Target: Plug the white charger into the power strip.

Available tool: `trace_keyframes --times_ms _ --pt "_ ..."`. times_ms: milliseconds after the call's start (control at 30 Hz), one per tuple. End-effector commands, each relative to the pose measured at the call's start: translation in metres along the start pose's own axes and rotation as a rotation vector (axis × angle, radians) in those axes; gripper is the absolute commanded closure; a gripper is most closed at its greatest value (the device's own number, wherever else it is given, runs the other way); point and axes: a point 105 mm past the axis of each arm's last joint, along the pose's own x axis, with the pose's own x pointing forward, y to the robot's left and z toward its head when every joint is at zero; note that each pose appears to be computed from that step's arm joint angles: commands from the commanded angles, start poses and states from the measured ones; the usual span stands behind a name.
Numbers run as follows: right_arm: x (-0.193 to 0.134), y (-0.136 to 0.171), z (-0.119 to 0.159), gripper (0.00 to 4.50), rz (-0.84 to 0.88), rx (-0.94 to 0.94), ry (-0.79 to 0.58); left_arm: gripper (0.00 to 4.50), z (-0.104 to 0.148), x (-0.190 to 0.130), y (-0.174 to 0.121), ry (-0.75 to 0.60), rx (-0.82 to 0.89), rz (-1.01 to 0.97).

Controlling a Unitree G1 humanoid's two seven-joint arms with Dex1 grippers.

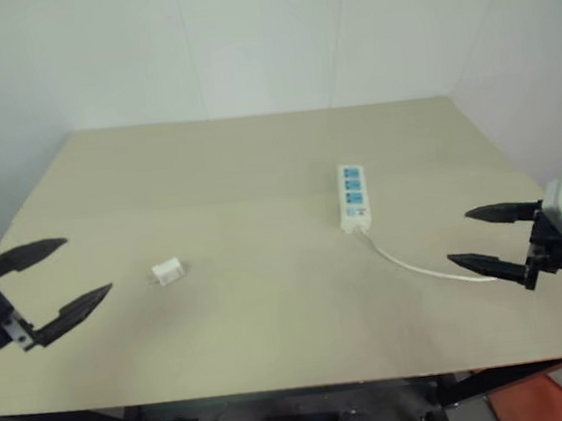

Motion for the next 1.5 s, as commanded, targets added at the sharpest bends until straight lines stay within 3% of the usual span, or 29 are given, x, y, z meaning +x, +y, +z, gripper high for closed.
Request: trace_keyframes --times_ms 33,533,700,900,1100,1300,1400,1500 --pt "-0.007 -0.004 0.013 0.02 -0.024 -0.043 -0.022 0.00 0.007 0.001 0.001 -0.013 0.019 -0.003" --pt "0.000 -0.001 0.003 0.02 -0.004 -0.030 0.004 0.00 0.008 0.008 -0.004 -0.015 -0.010 -0.114" --pt "0.042 0.003 -0.009 0.02 -0.056 0.020 -0.003 0.00 0.009 0.022 -0.002 -0.042 -0.018 -0.180" --pt "0.109 -0.003 -0.017 0.02 -0.276 0.120 0.003 0.00 0.008 0.040 -0.005 -0.075 -0.033 -0.273" --pt "0.153 -0.010 -0.039 0.02 -0.412 0.192 0.105 0.00 0.005 0.051 -0.009 -0.102 -0.045 -0.347" --pt "0.181 -0.014 -0.059 0.02 -0.446 0.219 0.217 0.00 0.000 0.055 -0.009 -0.104 -0.040 -0.364" --pt "0.189 -0.012 -0.063 0.61 -0.428 0.221 0.242 0.00 -0.001 0.055 -0.009 -0.108 -0.039 -0.366" --pt "0.193 -0.006 -0.065 1.59 -0.393 0.224 0.251 0.00 -0.002 0.054 -0.009 -0.109 -0.041 -0.364"
